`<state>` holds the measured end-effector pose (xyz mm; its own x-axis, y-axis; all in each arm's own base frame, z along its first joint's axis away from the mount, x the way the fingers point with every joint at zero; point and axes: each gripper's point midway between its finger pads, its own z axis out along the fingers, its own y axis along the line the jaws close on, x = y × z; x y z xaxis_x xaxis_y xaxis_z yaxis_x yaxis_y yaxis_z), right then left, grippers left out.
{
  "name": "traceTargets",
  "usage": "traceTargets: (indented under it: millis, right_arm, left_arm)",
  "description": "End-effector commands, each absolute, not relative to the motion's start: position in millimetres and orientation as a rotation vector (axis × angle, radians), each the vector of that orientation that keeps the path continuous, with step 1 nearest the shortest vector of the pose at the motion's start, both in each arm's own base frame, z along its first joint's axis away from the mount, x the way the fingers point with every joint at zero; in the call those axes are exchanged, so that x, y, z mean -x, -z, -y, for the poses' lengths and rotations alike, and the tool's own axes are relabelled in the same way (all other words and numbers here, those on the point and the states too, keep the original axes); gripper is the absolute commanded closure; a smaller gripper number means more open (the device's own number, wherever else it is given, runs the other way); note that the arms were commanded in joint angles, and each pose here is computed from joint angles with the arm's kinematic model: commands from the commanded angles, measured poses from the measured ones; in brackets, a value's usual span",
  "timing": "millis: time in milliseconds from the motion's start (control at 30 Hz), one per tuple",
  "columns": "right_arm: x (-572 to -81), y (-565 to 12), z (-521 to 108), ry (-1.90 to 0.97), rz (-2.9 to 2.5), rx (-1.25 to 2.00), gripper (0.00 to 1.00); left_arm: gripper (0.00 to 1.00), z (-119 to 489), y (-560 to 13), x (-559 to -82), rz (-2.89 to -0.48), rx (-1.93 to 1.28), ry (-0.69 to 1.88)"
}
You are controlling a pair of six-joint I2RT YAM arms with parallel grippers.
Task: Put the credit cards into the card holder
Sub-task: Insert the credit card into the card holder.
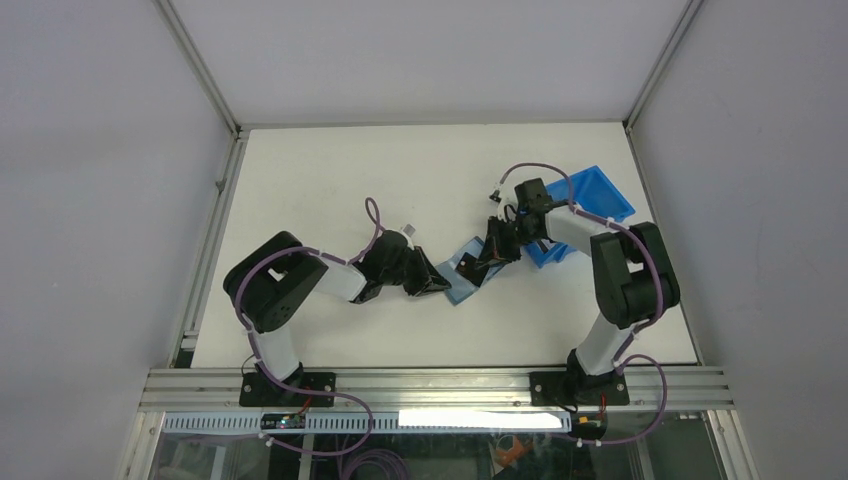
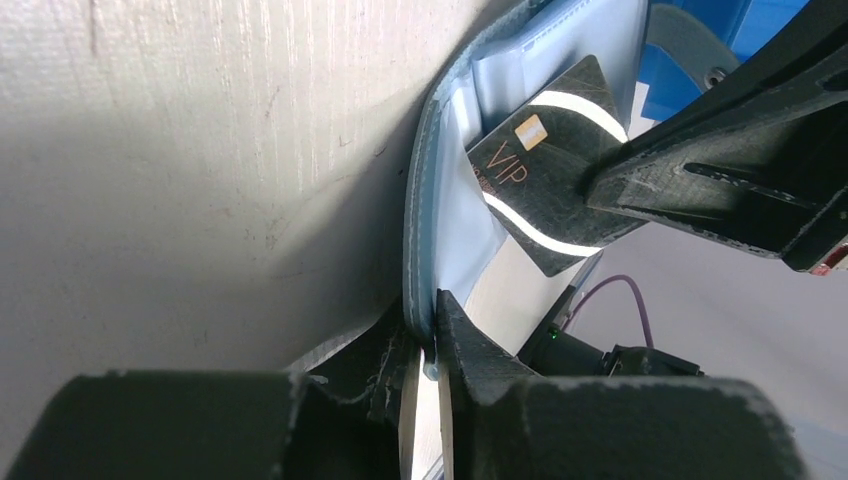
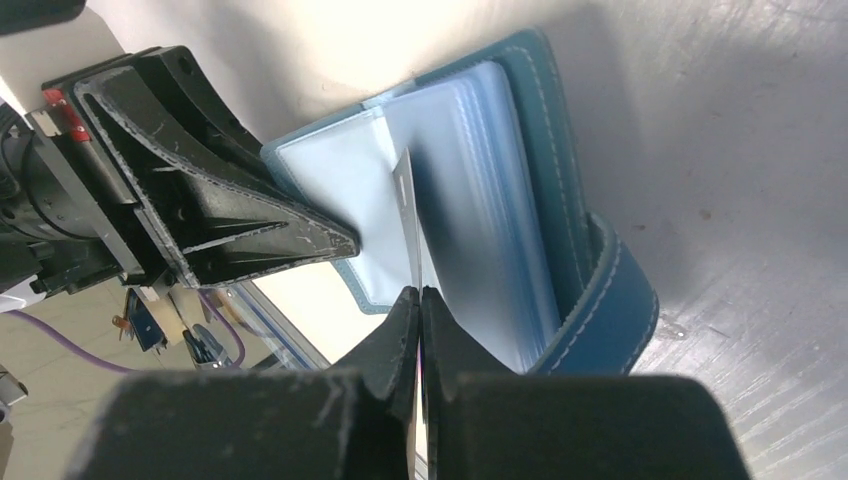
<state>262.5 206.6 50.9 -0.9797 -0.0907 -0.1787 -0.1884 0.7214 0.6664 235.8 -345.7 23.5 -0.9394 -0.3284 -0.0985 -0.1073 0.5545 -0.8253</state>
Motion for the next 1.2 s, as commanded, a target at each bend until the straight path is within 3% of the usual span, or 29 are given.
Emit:
traceTargets:
  millis: [0,233,900,1033,1167]
  right_arm:
    - [-266.1,-42.1,-206.7,-1.077,-2.806,0.213,1.00]
    - [-271.4,-36.3,-204.0,-1.039,-2.826,0.256,1.00]
    - [-273.7,-26.9,-213.8,-1.130,-2.878,0.289,1.00]
    - [-273.3,-27.1,-216.5,-1.142,-2.875,0.287,1.00]
    - [-273.9,-27.1,-218.4,-1.158,-2.874,0.288,1.00]
  left_arm:
    - [0.86,337.4,-6.3,-234.5,-2.579,0.412,1.283]
    - [0.79,332.4,-1.4,-232.1,-2.603,0.446,1.275]
    - [0.73,300.0,8.4,-230.1,-2.637,0.674,1.223]
    - [0.74,295.5,9.5,-229.2,-2.649,0.716,1.206]
    - [0.86,286.9,14.2,-227.6,-2.660,0.761,1.179]
